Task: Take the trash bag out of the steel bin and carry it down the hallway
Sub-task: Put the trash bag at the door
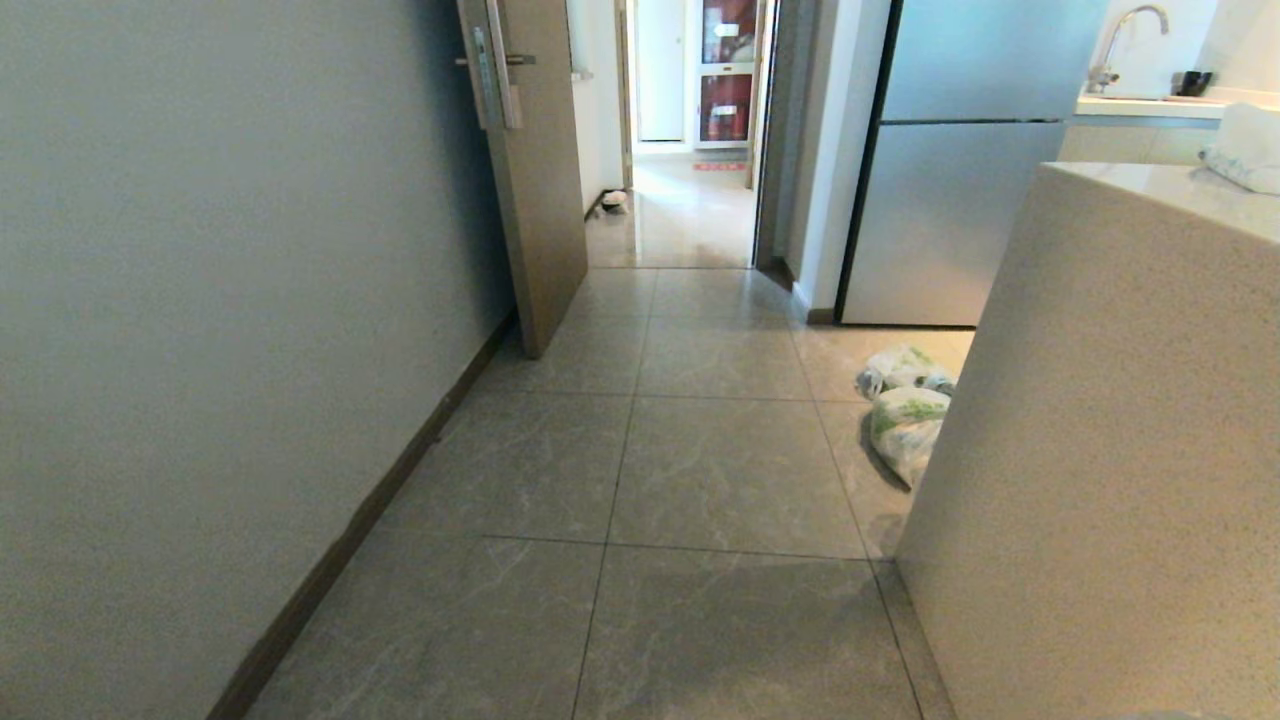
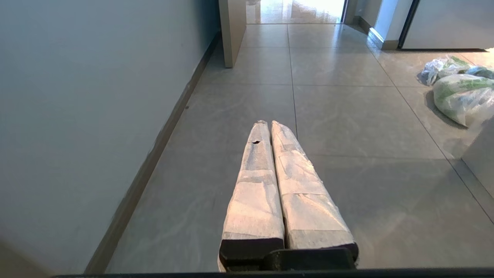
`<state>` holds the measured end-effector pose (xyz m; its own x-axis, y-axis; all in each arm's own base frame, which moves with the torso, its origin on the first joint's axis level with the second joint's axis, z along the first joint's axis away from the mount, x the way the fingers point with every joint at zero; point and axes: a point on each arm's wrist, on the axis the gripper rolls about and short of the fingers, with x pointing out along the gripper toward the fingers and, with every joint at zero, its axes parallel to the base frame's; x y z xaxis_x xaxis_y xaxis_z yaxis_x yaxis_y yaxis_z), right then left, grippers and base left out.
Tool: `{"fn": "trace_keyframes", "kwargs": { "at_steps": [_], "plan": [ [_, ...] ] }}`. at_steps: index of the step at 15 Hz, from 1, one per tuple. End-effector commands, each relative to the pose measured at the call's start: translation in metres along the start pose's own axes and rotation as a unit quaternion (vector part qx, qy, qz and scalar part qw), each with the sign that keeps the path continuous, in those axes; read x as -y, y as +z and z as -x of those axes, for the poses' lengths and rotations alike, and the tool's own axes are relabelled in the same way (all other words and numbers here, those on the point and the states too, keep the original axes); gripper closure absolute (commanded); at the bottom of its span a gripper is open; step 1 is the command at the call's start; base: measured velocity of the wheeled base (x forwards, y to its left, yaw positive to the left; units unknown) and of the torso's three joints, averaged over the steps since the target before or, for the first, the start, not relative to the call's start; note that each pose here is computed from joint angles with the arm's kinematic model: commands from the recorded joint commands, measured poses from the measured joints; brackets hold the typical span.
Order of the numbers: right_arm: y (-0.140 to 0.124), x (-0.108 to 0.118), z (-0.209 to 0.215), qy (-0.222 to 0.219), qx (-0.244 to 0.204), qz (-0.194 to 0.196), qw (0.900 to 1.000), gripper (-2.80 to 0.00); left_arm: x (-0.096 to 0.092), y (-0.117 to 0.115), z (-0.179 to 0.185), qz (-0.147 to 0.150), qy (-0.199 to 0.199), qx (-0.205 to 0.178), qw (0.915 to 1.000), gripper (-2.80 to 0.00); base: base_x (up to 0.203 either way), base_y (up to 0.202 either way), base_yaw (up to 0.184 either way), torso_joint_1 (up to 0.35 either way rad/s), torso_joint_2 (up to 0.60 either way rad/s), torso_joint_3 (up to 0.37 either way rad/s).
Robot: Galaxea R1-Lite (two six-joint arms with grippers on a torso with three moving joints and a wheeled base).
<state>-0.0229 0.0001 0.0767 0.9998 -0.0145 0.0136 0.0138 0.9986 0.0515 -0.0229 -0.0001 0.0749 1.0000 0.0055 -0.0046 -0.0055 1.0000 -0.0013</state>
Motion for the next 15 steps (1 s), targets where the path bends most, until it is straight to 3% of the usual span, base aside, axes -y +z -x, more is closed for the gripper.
{"fn": "trace_keyframes", "kwargs": {
  "at_steps": [1, 15],
  "plan": [
    [-0.0004, 0.0000, -0.0002, -0.001, -0.001, 0.000, 1.000, 0.00, 0.0000, -0.0009, -0.0003, 0.000, 0.000, -0.002, 1.0000, 0.00, 0.188, 0.000, 0.002, -0.001, 0.00, 0.005],
    [-0.0008, 0.0001, -0.0003, -0.001, -0.002, 0.000, 1.000, 0.00, 0.0000, -0.0009, -0.0003, 0.000, 0.000, -0.002, 1.0000, 0.00, 0.190, 0.000, 0.001, 0.002, 0.00, 0.002]
  ]
}}
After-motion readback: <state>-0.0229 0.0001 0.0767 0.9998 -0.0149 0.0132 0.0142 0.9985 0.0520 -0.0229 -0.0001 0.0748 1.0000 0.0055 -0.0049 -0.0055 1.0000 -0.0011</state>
